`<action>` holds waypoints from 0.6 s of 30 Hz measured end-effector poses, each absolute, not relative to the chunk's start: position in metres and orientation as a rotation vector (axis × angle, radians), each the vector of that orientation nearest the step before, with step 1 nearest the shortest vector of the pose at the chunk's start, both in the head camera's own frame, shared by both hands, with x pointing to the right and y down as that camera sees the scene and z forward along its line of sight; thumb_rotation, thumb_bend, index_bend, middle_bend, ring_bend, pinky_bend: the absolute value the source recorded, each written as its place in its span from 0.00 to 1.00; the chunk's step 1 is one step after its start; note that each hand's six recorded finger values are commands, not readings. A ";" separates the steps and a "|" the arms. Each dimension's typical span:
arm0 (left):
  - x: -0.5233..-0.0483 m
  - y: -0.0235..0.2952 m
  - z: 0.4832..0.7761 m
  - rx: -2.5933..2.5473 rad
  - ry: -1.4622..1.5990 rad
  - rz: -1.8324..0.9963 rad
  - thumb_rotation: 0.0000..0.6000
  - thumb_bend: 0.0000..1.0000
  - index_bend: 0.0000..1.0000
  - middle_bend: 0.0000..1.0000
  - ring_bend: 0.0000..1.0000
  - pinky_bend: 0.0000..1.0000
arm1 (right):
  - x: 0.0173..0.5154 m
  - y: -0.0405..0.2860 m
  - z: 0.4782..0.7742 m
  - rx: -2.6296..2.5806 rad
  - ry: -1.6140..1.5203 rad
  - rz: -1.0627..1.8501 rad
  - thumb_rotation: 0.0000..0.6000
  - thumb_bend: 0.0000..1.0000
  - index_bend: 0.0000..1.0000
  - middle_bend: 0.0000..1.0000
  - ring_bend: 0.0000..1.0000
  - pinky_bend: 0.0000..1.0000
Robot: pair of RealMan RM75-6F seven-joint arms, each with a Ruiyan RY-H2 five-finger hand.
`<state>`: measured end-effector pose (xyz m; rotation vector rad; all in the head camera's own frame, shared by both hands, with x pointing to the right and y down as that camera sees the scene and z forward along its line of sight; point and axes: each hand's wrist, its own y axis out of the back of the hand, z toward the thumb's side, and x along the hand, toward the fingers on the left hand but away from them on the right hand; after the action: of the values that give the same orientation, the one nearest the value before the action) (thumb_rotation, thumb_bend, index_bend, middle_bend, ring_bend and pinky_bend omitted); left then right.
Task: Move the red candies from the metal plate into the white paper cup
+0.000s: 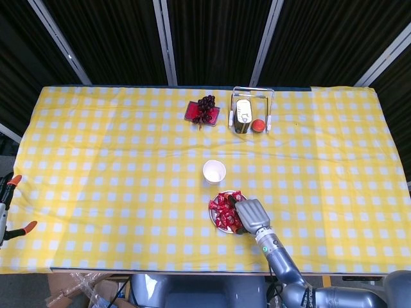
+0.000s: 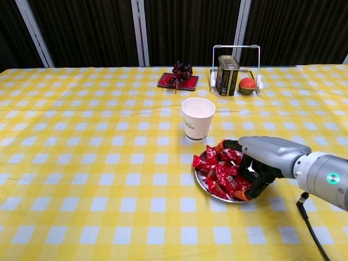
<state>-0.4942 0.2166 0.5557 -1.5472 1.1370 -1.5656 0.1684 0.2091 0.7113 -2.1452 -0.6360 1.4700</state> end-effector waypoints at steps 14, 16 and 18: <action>-0.495 0.216 0.556 -1.556 1.145 -1.571 1.00 0.01 0.00 0.00 0.00 0.00 | 0.166 0.210 0.719 -2.150 -0.634 1.475 1.00 0.51 0.44 0.81 0.96 1.00; -0.495 0.216 0.556 -1.557 1.145 -1.572 1.00 0.01 0.00 0.00 0.00 0.00 | 0.165 0.210 0.720 -2.152 -0.636 1.476 1.00 0.54 0.48 0.81 0.96 1.00; -0.495 0.216 0.556 -1.556 1.146 -1.572 1.00 0.01 0.00 0.00 0.00 0.00 | 0.165 0.211 0.721 -2.152 -0.635 1.476 1.00 0.56 0.52 0.81 0.96 1.00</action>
<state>-0.4949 0.2162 0.5562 -1.5565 1.1456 -1.5724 0.1651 0.2106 0.7209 -2.1525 -0.6353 1.4761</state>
